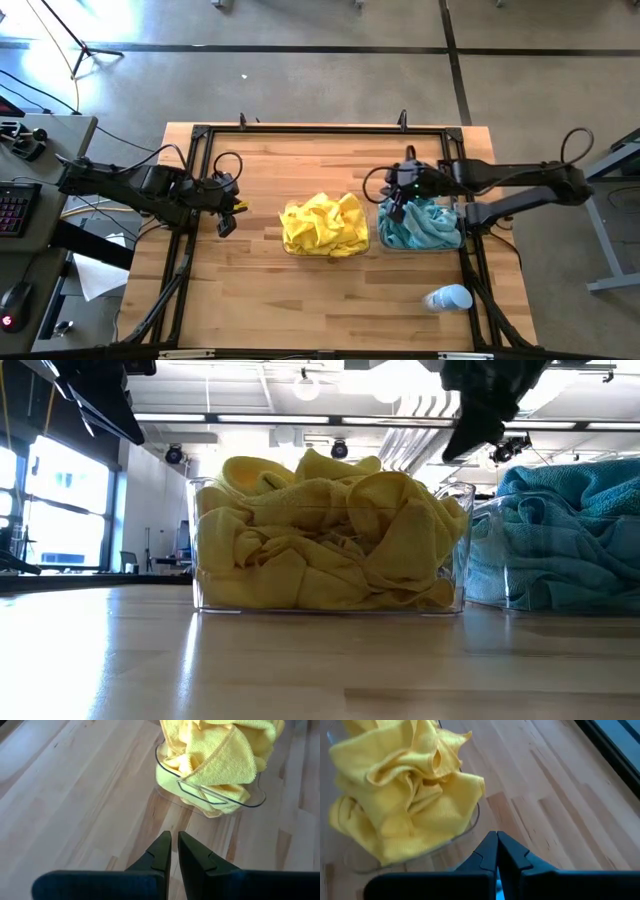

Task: Sort microfiber towel by color & place in baskets
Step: Return to Home Position

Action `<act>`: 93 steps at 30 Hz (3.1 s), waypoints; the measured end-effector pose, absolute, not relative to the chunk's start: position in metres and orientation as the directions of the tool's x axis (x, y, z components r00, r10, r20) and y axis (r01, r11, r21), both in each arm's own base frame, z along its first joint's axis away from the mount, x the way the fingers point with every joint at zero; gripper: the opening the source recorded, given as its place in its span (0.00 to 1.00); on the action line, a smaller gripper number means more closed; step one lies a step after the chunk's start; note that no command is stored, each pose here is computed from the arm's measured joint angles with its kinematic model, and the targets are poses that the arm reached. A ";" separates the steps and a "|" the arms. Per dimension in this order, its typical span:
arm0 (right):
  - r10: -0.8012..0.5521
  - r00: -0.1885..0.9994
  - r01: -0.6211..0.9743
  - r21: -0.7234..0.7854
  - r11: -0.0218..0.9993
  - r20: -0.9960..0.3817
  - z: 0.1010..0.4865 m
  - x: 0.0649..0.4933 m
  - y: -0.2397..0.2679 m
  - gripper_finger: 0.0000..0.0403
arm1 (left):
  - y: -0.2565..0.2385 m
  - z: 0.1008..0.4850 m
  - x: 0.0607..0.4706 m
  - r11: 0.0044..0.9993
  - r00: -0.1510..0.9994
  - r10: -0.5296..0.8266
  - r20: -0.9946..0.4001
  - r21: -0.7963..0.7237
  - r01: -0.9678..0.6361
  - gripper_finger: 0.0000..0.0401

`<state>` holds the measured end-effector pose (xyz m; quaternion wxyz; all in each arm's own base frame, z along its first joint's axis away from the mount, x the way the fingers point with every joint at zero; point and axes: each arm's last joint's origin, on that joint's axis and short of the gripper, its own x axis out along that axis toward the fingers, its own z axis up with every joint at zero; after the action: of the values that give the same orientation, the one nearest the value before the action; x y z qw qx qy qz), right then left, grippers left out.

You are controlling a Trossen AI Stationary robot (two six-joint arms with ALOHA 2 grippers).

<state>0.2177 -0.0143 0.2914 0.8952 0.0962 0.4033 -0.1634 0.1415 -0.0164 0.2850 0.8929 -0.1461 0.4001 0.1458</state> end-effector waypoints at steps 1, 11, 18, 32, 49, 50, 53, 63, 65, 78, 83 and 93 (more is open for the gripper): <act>-0.213 0.623 0.357 0.031 0.934 -0.753 0.290 0.214 -0.014 0.00 | -0.016 0.285 0.142 0.915 0.638 0.144 -0.757 -0.144 -0.377 0.05; -0.138 0.777 0.245 0.092 0.965 -0.614 0.273 0.163 -0.010 0.00 | -0.016 0.285 0.142 0.905 0.638 0.143 -0.756 -0.162 -0.395 0.05; -0.082 0.872 0.175 0.151 0.973 -0.482 0.245 0.132 -0.007 0.00 | -0.016 0.285 0.142 0.905 0.639 0.143 -0.756 -0.161 -0.394 0.05; -0.086 0.966 0.127 0.157 0.979 -0.244 0.193 0.099 -0.005 0.00 | -0.016 0.285 0.142 0.905 0.639 0.144 -0.756 -0.161 -0.394 0.05; -0.060 0.998 0.056 0.156 0.986 0.025 0.178 0.095 -0.004 0.00 | -0.017 0.285 0.142 0.894 0.640 0.142 -0.755 -0.180 -0.411 0.05; -0.061 0.998 0.056 0.151 0.987 0.025 0.178 0.095 -0.004 0.00 | -0.017 0.285 0.142 0.894 0.640 0.142 -0.755 -0.180 -0.410 0.05; -0.056 0.998 0.053 0.127 0.991 0.020 0.177 0.095 -0.004 0.00 | -0.017 0.285 0.142 0.895 0.640 0.142 -0.755 -0.178 -0.409 0.05; -0.079 0.997 0.079 0.131 0.988 -0.006 0.170 0.096 -0.005 0.00 | -0.017 0.286 0.142 0.941 0.647 0.141 -0.749 -0.102 -0.324 0.05; -0.087 0.996 0.087 0.130 0.988 -0.005 0.170 0.096 -0.005 0.00 | -0.017 0.288 0.145 0.955 0.670 0.138 -0.729 -0.082 -0.286 0.05; -0.087 0.996 0.087 0.130 0.988 -0.005 0.170 0.096 -0.005 0.00 | -0.017 0.302 0.141 0.991 0.834 0.106 -0.541 0.131 -0.041 0.05; -0.088 0.996 0.088 0.130 0.988 -0.006 0.170 0.096 -0.005 0.00 | -0.015 0.281 0.125 0.995 0.925 0.047 -0.377 0.095 -0.011 0.05; -0.088 0.996 0.088 0.130 0.988 -0.006 0.170 0.096 -0.005 0.00 | -0.012 0.240 0.087 0.991 0.985 -0.091 -0.144 0.082 0.103 0.05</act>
<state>0.0961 -0.0051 0.1702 0.9969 0.0650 0.0001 -0.0440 0.0870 -0.0124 0.2397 0.9954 0.0446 0.0701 -0.0487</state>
